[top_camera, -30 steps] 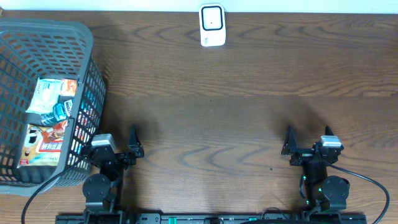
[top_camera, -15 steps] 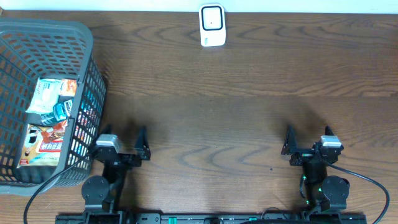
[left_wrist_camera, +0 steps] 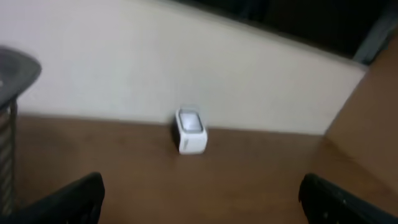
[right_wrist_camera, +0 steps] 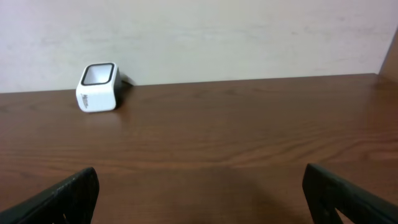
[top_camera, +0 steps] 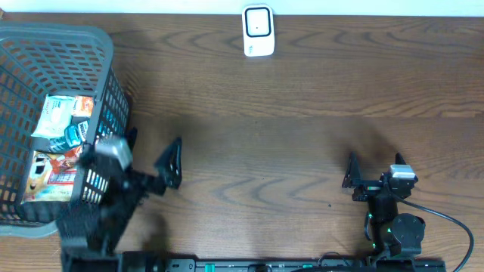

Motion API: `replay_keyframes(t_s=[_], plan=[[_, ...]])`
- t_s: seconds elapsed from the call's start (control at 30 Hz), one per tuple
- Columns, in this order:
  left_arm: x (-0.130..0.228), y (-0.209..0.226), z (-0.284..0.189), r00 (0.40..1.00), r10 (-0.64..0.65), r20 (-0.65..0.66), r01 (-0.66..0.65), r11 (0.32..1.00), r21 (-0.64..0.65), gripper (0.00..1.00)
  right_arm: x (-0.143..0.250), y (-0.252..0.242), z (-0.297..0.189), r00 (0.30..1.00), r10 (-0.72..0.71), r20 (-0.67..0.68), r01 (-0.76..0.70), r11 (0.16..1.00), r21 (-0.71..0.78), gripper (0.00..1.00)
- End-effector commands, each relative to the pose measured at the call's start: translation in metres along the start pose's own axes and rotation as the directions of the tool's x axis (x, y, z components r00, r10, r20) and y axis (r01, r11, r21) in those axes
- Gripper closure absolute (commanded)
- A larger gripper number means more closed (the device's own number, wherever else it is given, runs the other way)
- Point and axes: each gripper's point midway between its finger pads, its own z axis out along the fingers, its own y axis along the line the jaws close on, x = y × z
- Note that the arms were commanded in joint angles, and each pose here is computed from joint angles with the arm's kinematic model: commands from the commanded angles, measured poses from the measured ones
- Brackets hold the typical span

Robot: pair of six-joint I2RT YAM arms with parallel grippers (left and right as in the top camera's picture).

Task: Scan the item barcode
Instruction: 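Reach the left gripper up and into the grey basket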

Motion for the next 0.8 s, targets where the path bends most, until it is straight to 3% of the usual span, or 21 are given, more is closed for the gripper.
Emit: replay_keyframes(t_s=[0.0, 0.13, 0.3, 0.4, 0.6, 0.67, 0.77], plan=[[-0.025, -0.007, 0.013, 0.991, -0.081, -0.103, 0.080, 0.997, -0.014, 0.00, 0.000, -0.004, 0.000, 1.000, -0.011, 0.002, 0.011, 1.000, 0.018, 0.01], [-0.029, -0.035, 0.023, 0.953, -0.107, -0.283, 0.141, 0.984, 0.104, 0.00, 0.000, -0.004, 0.000, 1.000, -0.011, 0.002, 0.011, 1.000, 0.018, 0.01], [-0.016, -0.024, 0.042, 0.915, -0.174, -0.364, 0.211, 0.975, 0.064, 0.00, 0.000, -0.004, 0.000, 1.000, -0.011, 0.002, 0.011, 1.000, 0.018, 0.01], [-0.040, -0.015, 0.053, 0.913, -0.268, -0.308, 0.286, 0.958, 0.014, 0.00, 0.000, -0.004, 0.000, 1.000, -0.011, 0.002, 0.011, 1.000, 0.018, 0.01], [-0.108, 0.042, 0.055, 0.915, -0.381, -0.132, 0.345, 0.909, -0.233, 0.00, 0.000, -0.004, 0.000, 1.000, -0.011, 0.002, 0.011, 1.000, 0.018, 0.01], [-0.127, 0.071, 0.046, 0.911, -0.405, -0.073, 0.356, 0.865, -0.354, 0.00, 0.000, -0.004, 0.000, 1.000, -0.011, 0.002, 0.011, 1.000, 0.018, 0.01], [-0.141, 0.121, 0.025, 0.892, -0.450, 0.043, 0.395, 0.729, -0.558, 0.00, 0.000, -0.004, 0.000, 1.000, -0.011, 0.002, 0.011, 1.000, 0.018, 0.01]])
